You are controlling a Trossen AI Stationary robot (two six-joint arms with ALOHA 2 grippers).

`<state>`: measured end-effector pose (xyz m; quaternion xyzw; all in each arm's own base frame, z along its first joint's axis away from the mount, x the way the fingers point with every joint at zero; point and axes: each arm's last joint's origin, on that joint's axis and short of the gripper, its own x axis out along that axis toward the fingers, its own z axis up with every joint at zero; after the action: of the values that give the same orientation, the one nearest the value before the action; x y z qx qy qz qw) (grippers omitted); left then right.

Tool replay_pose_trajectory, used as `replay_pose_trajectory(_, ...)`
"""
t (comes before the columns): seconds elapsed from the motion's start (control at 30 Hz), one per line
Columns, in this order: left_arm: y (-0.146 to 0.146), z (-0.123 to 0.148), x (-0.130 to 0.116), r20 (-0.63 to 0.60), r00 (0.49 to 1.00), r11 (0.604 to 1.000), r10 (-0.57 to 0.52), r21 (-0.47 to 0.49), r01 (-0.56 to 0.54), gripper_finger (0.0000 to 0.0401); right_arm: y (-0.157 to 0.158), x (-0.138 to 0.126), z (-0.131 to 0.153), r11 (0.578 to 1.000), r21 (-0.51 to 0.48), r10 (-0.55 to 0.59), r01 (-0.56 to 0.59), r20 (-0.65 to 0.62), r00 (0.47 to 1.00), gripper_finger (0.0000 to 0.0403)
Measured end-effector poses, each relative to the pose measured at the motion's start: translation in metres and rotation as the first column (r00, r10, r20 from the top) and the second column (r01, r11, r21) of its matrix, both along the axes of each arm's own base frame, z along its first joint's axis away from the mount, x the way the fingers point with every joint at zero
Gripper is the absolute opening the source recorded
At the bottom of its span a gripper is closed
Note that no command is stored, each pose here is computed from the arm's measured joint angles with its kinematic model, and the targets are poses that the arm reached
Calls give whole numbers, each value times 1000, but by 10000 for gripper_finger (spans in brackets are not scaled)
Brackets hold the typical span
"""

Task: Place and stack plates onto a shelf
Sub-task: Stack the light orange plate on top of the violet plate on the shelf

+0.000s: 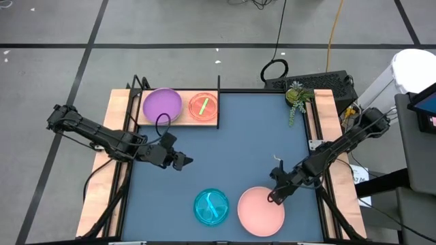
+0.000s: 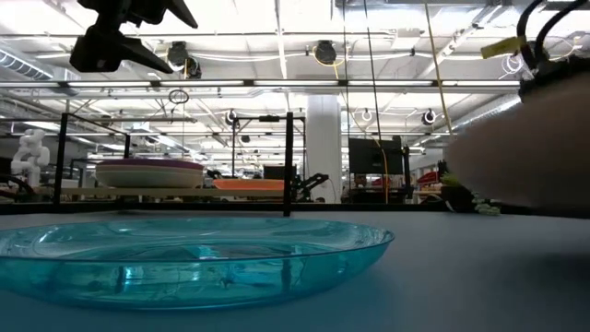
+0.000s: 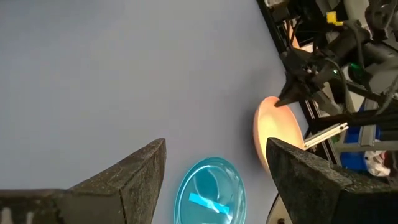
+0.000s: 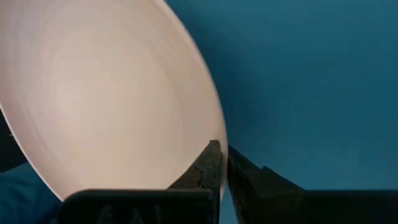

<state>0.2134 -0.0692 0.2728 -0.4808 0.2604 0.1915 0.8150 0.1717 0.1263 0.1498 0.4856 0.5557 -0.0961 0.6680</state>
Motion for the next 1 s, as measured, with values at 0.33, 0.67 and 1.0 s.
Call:
replay_pose_trajectory(0.33, 2, 0, 0, 17, 998, 998, 62, 17, -62, 281, -3, 2, 33, 987, 55, -154, 148, 129, 980, 1)
replay_pose_trajectory(0.67, 1, 7, 4, 95, 993, 998, 66, 12, -67, 300, -5, 9, 68, 981, 27, -195, 194, 99, 976, 0)
replay_pose_trajectory(1.0, -3, 17, 10, 204, 976, 993, 77, -100, -58, 371, -9, 16, 104, 956, -68, -269, 285, 185, 945, 0)
